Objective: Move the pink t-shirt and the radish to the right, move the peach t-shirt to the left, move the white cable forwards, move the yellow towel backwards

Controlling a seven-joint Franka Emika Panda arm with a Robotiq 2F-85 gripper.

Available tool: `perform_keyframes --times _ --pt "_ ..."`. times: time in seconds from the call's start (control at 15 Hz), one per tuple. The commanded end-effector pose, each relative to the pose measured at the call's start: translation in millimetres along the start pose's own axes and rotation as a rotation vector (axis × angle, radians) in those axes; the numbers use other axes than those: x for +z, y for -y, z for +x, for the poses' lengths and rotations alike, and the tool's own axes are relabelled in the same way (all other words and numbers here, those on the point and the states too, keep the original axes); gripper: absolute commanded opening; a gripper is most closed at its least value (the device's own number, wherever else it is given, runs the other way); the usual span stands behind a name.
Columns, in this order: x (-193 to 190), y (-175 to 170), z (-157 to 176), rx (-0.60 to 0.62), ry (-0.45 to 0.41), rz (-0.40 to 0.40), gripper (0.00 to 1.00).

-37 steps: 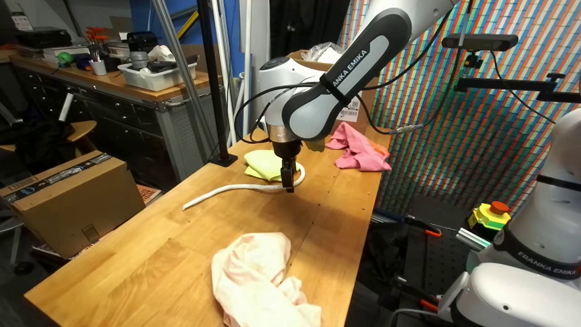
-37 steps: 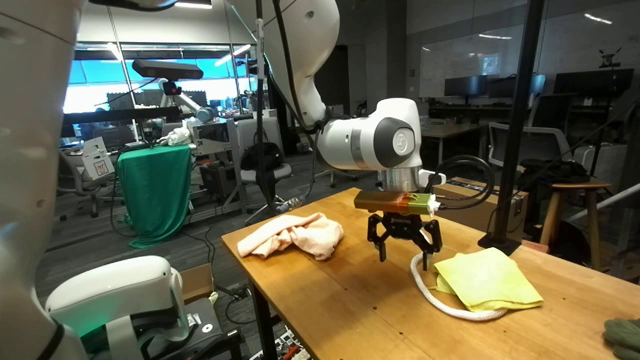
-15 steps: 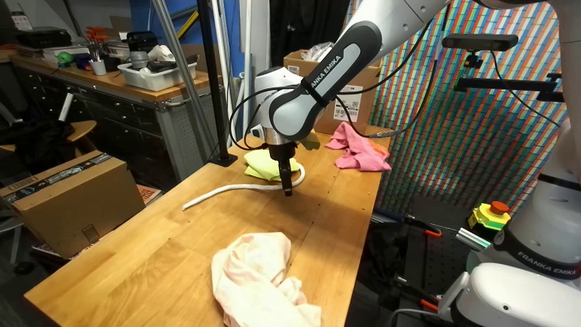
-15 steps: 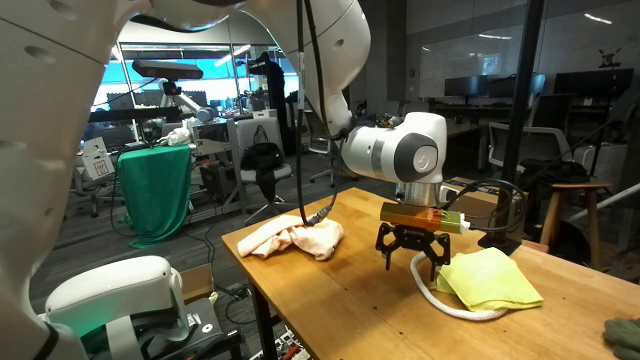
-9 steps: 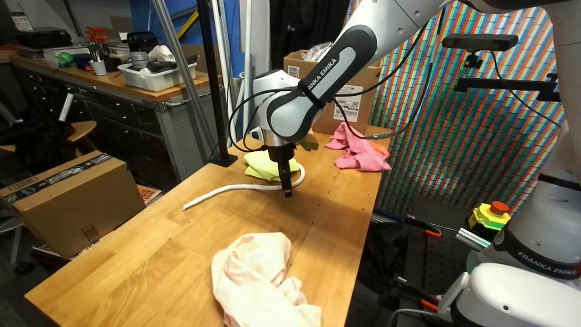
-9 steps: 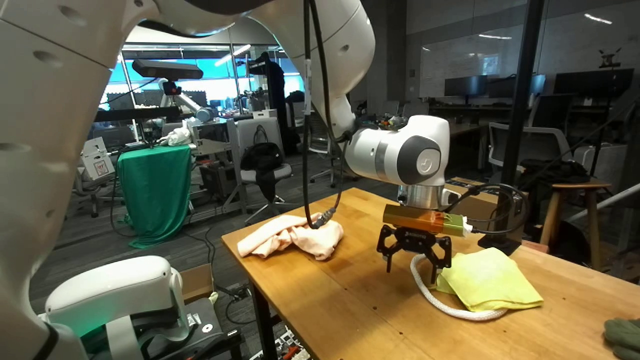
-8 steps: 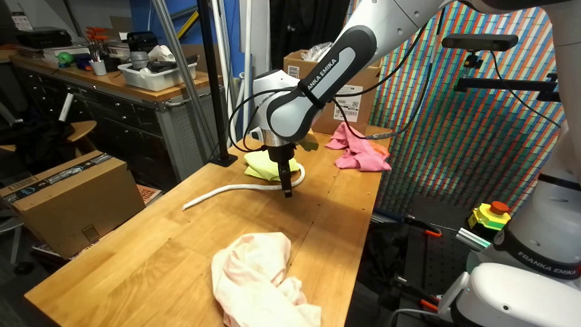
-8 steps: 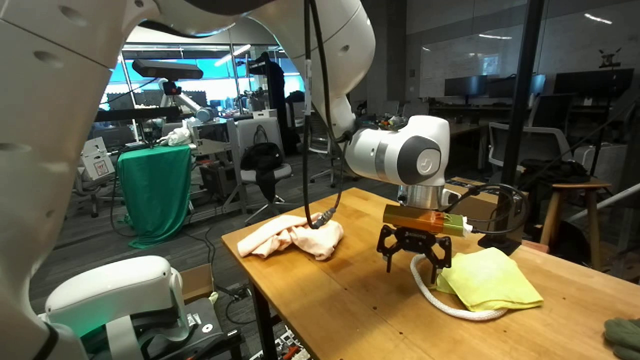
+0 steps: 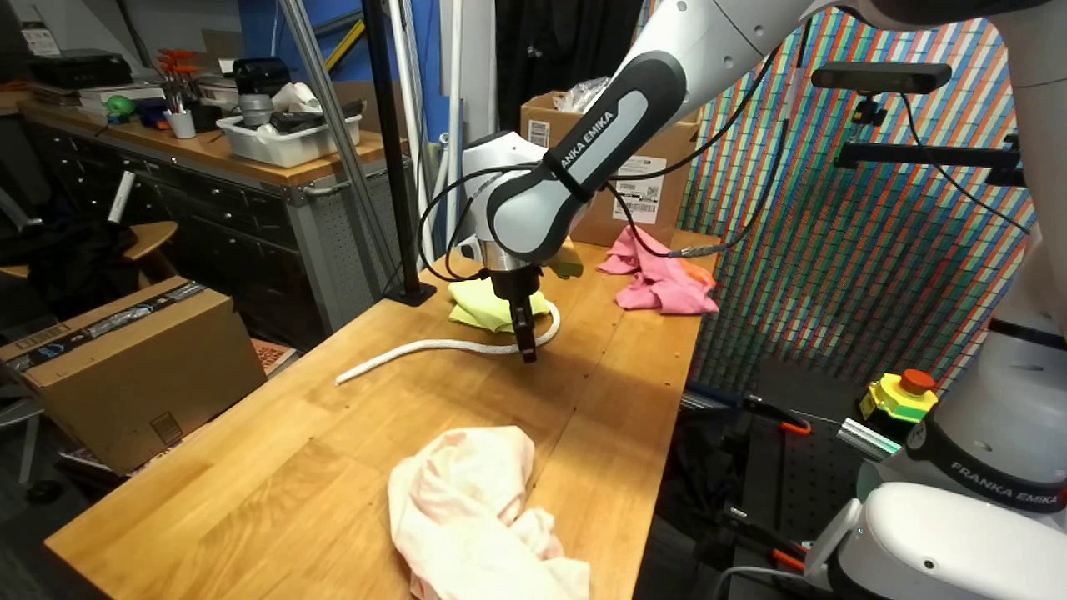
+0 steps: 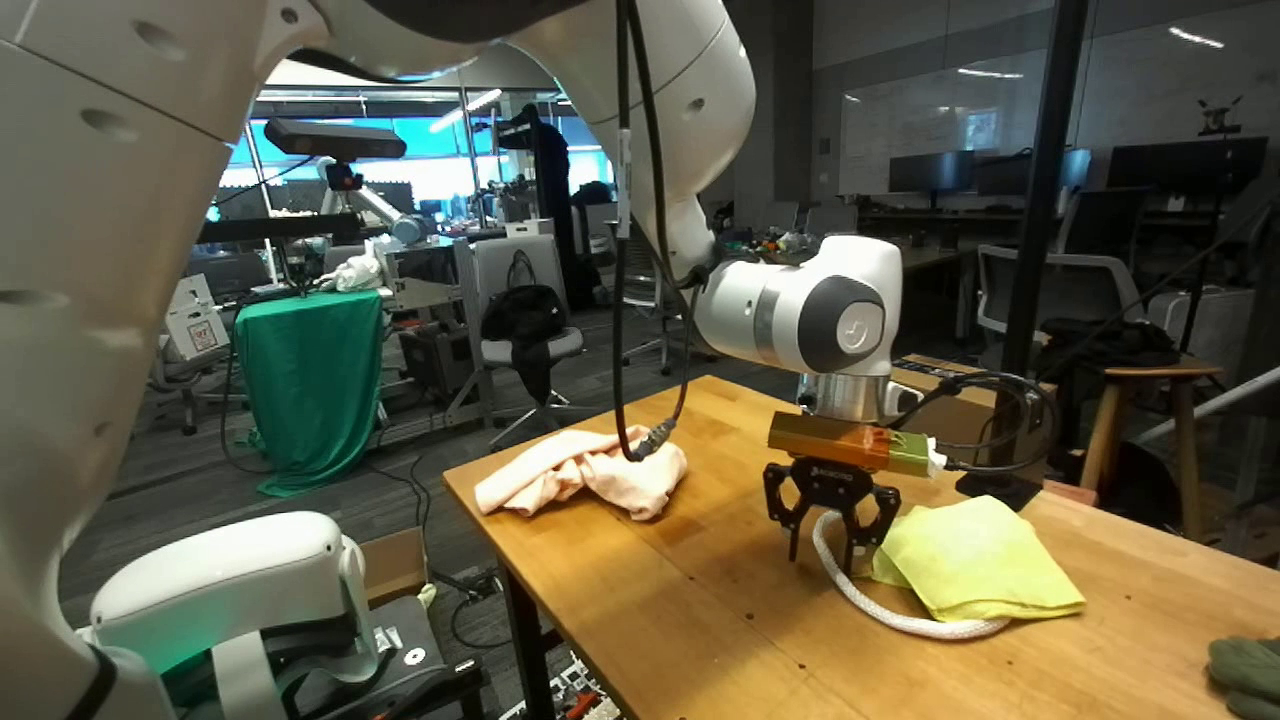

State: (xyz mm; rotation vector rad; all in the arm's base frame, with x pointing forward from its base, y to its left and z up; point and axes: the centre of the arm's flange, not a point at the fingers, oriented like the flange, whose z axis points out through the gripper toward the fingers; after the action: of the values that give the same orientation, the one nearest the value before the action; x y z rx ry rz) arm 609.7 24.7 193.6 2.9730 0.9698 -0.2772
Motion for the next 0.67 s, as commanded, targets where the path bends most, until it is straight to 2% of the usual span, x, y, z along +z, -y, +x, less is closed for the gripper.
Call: perform_keyframes --times 0.0,0.07,0.2,0.33,0.4,0.6 --pt "-4.4 -7.1 6.4 -0.009 -0.004 0.03 0.29" --pt "-4.9 -7.1 6.0 -0.01 -0.003 0.031 0.21" --pt "-5.2 -6.8 5.9 -0.009 0.003 0.034 0.17" --pt "-5.1 -5.1 4.6 -0.003 0.009 0.037 0.04" --pt "-4.7 -4.8 4.2 0.007 0.014 0.04 0.08" --pt "-3.6 -3.6 2.7 0.04 0.031 0.07 0.07"
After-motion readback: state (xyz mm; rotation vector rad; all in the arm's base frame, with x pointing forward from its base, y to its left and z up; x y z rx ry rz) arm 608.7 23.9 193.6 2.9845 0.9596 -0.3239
